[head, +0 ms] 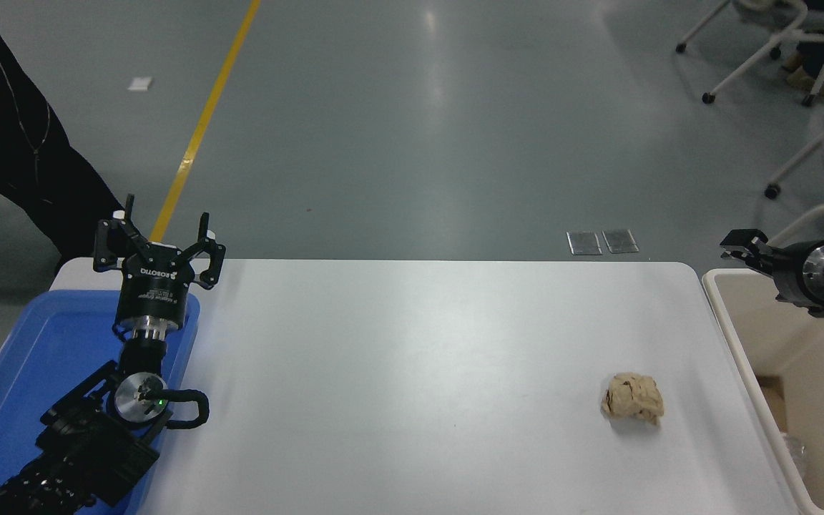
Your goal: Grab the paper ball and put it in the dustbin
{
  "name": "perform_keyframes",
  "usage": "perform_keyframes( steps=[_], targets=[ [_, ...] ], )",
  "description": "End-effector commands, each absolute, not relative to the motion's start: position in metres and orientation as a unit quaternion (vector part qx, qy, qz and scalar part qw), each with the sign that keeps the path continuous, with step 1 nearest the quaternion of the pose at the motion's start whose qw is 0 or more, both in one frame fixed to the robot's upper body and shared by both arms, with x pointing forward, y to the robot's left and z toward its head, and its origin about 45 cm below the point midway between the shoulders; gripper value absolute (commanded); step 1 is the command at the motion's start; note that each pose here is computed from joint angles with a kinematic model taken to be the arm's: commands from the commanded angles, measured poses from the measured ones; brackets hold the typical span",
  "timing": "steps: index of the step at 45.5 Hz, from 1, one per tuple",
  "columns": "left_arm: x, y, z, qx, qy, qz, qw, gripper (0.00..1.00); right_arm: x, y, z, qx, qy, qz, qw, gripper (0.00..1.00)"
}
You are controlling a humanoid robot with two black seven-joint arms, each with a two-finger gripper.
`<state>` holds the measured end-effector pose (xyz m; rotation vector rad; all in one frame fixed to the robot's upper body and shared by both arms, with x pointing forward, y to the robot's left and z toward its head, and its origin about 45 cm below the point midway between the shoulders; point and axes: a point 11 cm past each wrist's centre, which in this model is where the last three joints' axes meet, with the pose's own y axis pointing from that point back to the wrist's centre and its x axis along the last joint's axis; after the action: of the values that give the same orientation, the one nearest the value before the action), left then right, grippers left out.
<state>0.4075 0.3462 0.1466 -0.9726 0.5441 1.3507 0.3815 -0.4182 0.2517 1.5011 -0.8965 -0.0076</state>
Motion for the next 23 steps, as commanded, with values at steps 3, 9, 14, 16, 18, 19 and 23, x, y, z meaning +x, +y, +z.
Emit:
perform_keyframes(
  steps=[3, 9, 14, 16, 18, 19, 23],
  targets=[
    [0.4077, 0.3467, 0.1470, -0.426, 0.238, 0.592, 0.641, 0.99, 0.316, -0.344, 0.344, 0.694, -0.238, -0.009, 0.679, 1.00],
    [0.4077, 0.3469, 0.1470, -0.426, 0.238, 0.593, 0.641, 0.99, 0.300, -0.309, 0.396, 0.727, -0.159, -0.018, 0.668, 1.00],
    [0.4072, 0.3474, 0.1464, -0.426, 0.238, 0.594, 0.640, 0.99, 0.294, -0.291, 0.440, 0.742, -0.137, 0.007, 0.656, 1.00],
    [0.4072, 0.3481, 0.1467, -0.426, 0.238, 0.594, 0.640, 0.99, 0.295, -0.287, 0.457, 0.742, -0.149, 0.032, 0.653, 1.00],
    [0.4072, 0.3481, 0.1467, -0.426, 0.238, 0.594, 0.640, 0.99, 0.295, -0.282, 0.473, 0.743, -0.161, 0.055, 0.647, 1.00],
    [0.4071, 0.3480, 0.1466, -0.426, 0.237, 0.594, 0.640, 0.99, 0.295, -0.280, 0.481, 0.743, -0.166, 0.067, 0.645, 1.00],
    [0.4072, 0.3483, 0.1467, -0.426, 0.237, 0.594, 0.639, 0.99, 0.293, -0.273, 0.503, 0.742, -0.180, 0.099, 0.638, 1.00]
  ],
)
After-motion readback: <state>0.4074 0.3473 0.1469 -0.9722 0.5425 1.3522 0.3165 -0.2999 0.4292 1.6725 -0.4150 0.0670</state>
